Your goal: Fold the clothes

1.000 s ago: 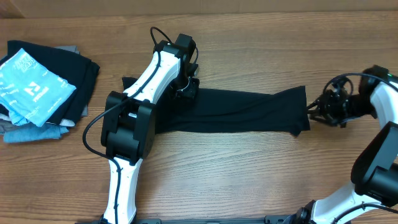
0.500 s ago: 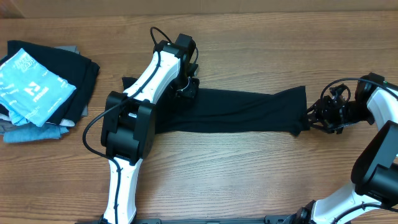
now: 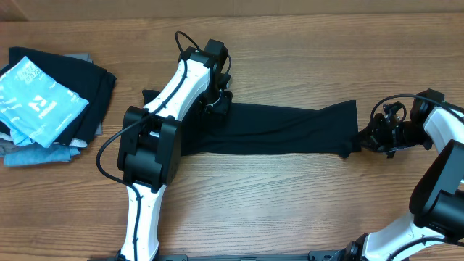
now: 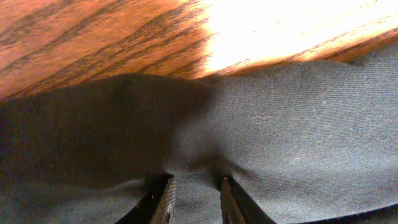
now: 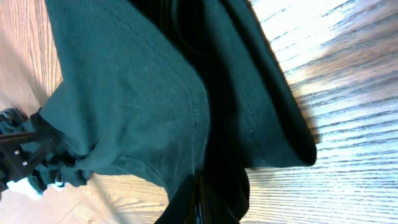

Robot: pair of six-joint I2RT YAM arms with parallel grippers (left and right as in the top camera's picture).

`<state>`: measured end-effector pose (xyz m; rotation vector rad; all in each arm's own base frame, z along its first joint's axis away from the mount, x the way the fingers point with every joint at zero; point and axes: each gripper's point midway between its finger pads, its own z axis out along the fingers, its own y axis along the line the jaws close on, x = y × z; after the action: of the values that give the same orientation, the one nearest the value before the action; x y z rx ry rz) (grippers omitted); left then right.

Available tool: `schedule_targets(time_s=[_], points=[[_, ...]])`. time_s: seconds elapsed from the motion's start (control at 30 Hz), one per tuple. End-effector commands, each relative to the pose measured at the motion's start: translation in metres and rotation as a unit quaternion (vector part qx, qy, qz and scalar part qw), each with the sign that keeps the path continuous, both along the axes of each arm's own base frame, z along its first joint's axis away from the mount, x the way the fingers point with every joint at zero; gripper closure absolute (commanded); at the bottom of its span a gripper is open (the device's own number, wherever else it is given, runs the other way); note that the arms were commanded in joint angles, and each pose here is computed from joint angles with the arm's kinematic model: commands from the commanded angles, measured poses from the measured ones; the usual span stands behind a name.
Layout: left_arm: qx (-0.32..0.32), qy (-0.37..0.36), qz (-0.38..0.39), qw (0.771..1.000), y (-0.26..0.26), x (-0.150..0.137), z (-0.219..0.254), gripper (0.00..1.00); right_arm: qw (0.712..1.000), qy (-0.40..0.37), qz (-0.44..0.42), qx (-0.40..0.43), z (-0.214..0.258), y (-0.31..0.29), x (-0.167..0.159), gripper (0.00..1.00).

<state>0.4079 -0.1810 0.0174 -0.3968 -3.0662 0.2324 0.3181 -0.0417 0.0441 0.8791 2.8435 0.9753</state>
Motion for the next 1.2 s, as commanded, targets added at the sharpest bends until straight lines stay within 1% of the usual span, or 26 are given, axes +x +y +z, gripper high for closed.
schedule_targets(time_s=[0.0, 0.07, 0.2, 0.33, 0.5, 0.57, 0.73, 0.77, 0.8, 0.83, 0.9, 0.93, 0.97, 1.03, 1.1, 1.17], points=[[0.007, 0.006, -0.006, 1.0, 0.005, 0.0, -0.008, 0.72, 1.0, -0.026, 0.002, 0.003, 0.004, 0.001, 0.009, 0.96], [0.007, 0.006, -0.006, 1.0, 0.005, 0.0, -0.008, 0.72, 0.999, -0.041, 0.001, 0.002, 0.009, -0.001, 0.016, 0.96], [0.007, 0.006, -0.004, 1.0, 0.007, 0.0, -0.008, 0.72, 0.995, -0.092, 0.027, -0.016, 0.031, -0.01, 0.038, 0.96], [0.007, 0.006, -0.001, 1.0, 0.009, 0.001, -0.008, 0.71, 0.993, -0.103, 0.044, -0.028, 0.047, -0.014, 0.043, 0.96], [0.007, 0.006, 0.003, 1.0, 0.012, 0.003, -0.008, 0.71, 0.996, -0.02, 0.046, -0.075, 0.029, -0.026, 0.013, 0.96], [0.007, 0.005, 0.005, 1.0, 0.014, 0.004, -0.008, 0.71, 0.995, 0.021, 0.03, -0.089, 0.025, -0.03, 0.002, 0.96], [0.007, 0.005, 0.014, 1.0, 0.021, 0.007, -0.008, 0.72, 0.99, 0.063, 0.011, -0.124, 0.019, -0.042, -0.008, 0.96], [0.006, 0.005, 0.016, 1.0, 0.023, 0.007, -0.008, 0.72, 0.99, 0.062, 0.011, -0.125, 0.019, -0.042, -0.008, 0.93], [0.006, 0.005, 0.018, 1.0, 0.024, 0.008, -0.008, 0.72, 0.99, 0.061, 0.01, -0.126, 0.019, -0.043, -0.008, 0.78], [0.006, 0.005, 0.02, 1.0, 0.026, 0.009, -0.008, 0.72, 0.99, 0.06, 0.01, -0.126, 0.019, -0.043, -0.007, 0.6], [0.006, 0.005, 0.022, 1.0, 0.028, 0.009, -0.008, 0.72, 0.99, 0.059, 0.01, -0.126, 0.019, -0.043, -0.007, 0.45], [0.006, 0.005, 0.023, 1.0, 0.028, 0.009, -0.008, 0.72, 0.99, 0.058, 0.01, -0.127, 0.019, -0.043, -0.006, 0.44], [0.006, 0.005, 0.023, 1.0, 0.028, 0.009, -0.008, 0.72, 0.99, 0.052, 0.009, -0.13, 0.019, -0.045, -0.003, 0.44], [0.004, 0.005, 0.023, 1.0, 0.028, 0.009, -0.008, 0.73, 0.994, 0.019, 0.005, -0.109, 0.028, -0.04, 0.011, 0.52], [0.003, 0.005, 0.023, 1.0, 0.027, 0.009, -0.008, 0.73, 0.997, -0.042, 0.023, -0.062, 0.048, -0.025, 0.031, 0.57], [-0.003, 0.006, 0.023, 1.0, 0.025, 0.009, -0.008, 0.73, 0.992, -0.115, 0.054, -0.011, 0.074, -0.006, 0.05, 0.62]])
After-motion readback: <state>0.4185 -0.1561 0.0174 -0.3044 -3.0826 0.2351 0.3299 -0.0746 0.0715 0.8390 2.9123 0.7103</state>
